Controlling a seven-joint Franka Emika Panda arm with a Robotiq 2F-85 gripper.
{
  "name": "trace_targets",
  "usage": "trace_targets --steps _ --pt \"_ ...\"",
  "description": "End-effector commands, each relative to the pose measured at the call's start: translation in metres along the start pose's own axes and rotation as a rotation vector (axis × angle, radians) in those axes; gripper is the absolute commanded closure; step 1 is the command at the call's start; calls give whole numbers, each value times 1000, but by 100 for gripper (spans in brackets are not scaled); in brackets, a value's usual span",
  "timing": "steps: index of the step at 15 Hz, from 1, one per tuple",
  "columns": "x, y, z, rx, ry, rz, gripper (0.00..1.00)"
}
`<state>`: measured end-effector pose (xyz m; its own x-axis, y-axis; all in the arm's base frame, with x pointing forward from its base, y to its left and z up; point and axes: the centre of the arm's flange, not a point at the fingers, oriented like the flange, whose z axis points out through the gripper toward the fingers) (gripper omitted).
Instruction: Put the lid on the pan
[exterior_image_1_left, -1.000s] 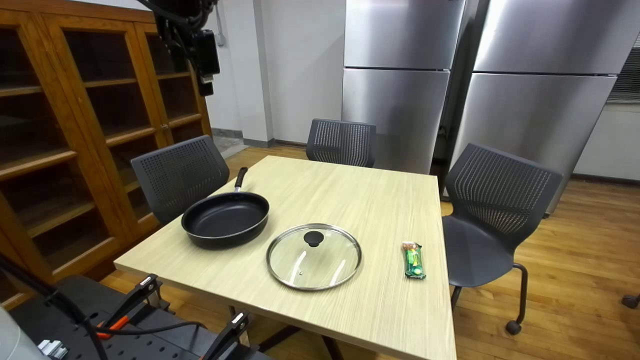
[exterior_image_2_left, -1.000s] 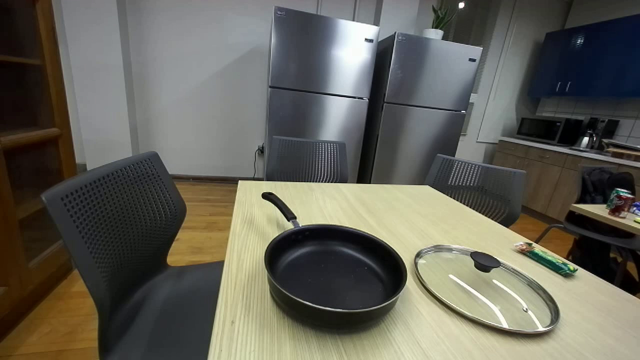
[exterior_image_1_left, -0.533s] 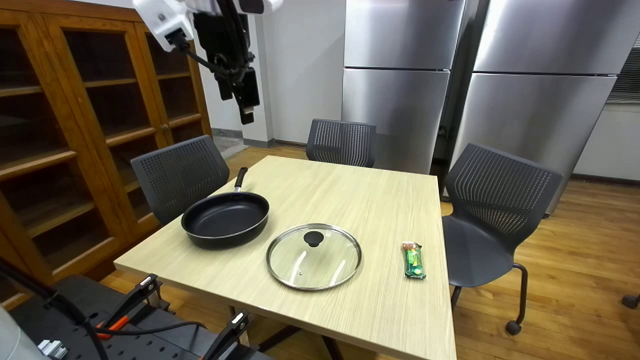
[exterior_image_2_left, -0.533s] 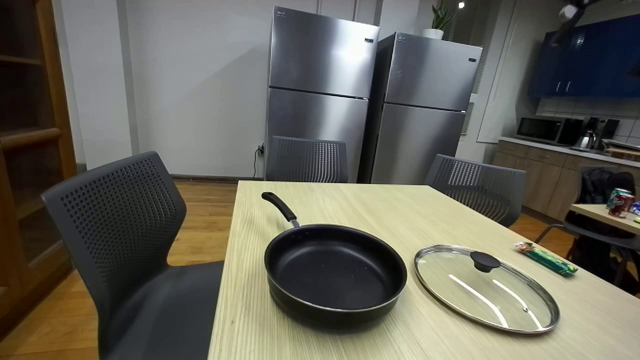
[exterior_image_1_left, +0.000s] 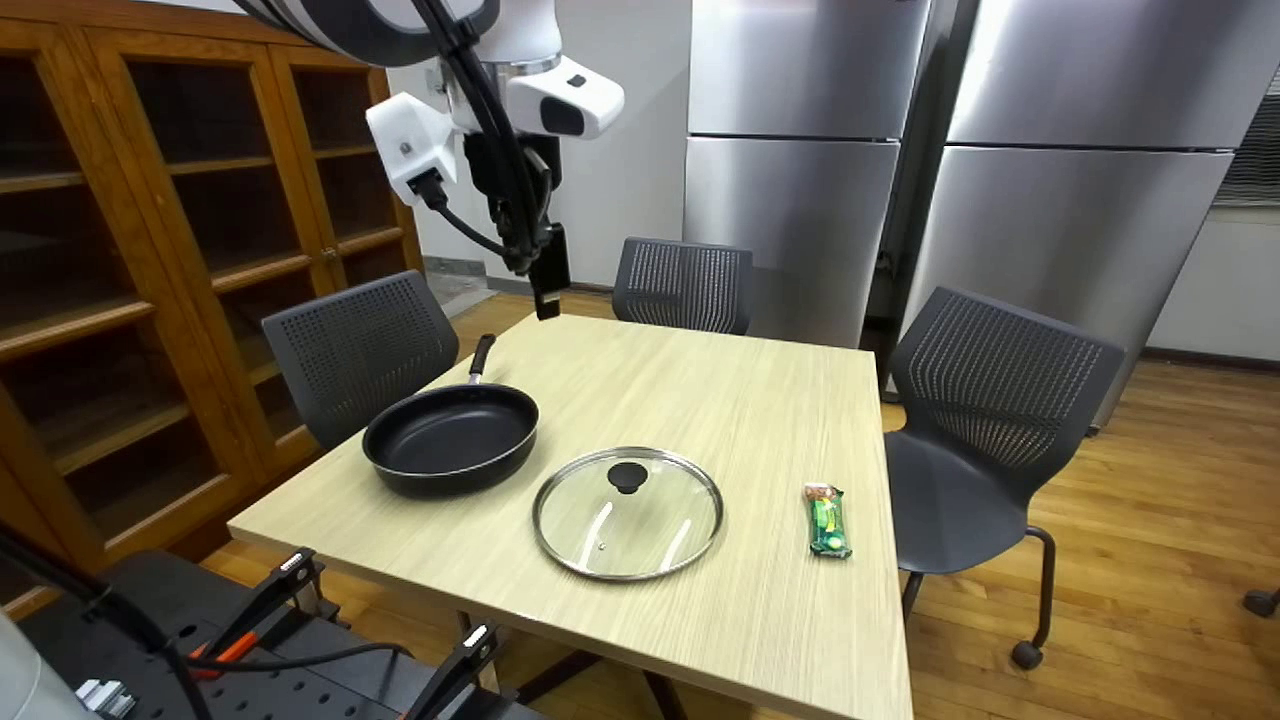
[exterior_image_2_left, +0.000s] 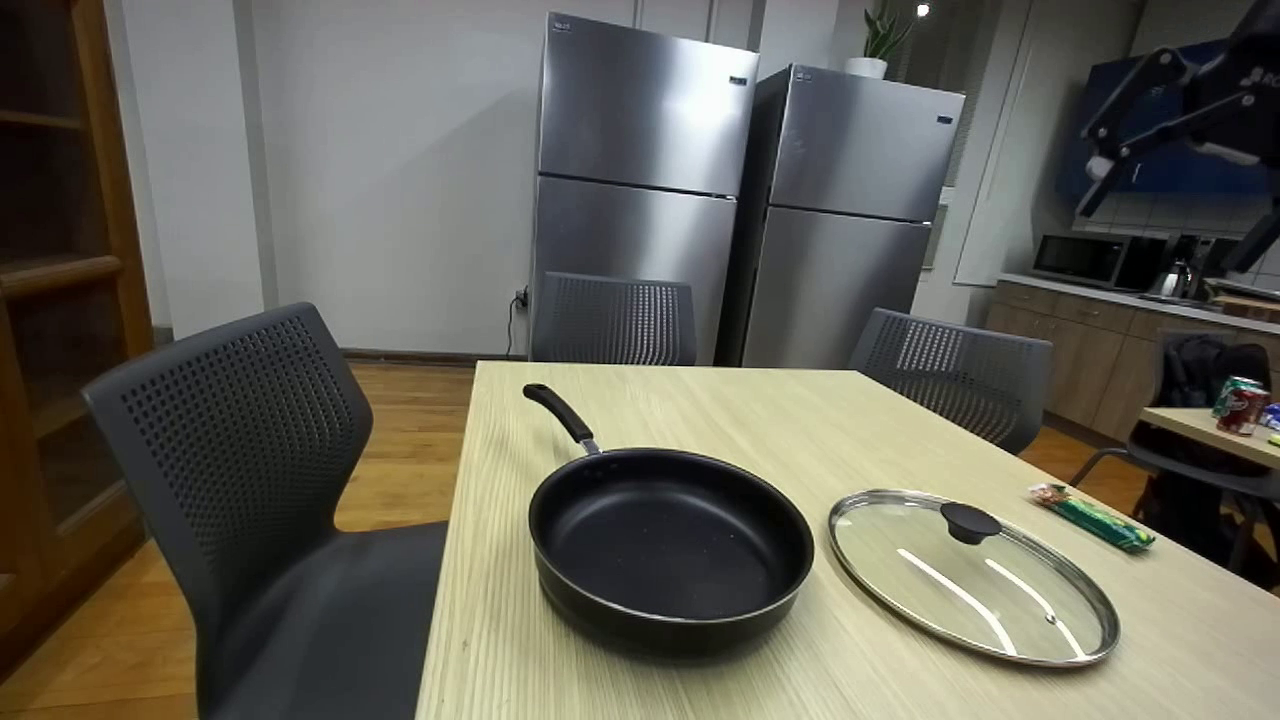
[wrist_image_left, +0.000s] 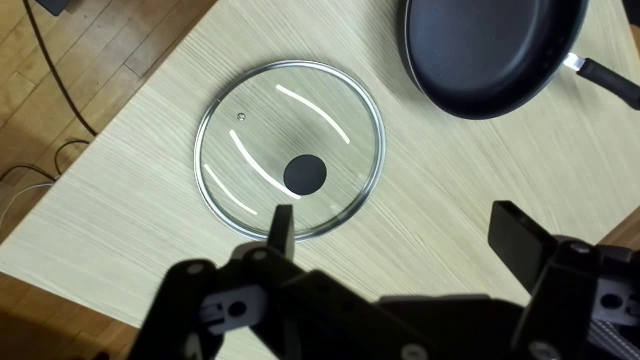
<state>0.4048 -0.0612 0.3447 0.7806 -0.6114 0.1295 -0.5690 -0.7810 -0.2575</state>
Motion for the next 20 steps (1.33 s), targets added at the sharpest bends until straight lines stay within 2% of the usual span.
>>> trace_targets --steps 1,4,5,14,20 --pt "20 1 27 -41 -18 76 0" --pt "26 10 43 -86 -30 147 0" --pt "12 12 35 -56 -40 95 0" --pt "12 14 42 -79 -53 94 0" --pt "34 12 65 -102 -46 161 0"
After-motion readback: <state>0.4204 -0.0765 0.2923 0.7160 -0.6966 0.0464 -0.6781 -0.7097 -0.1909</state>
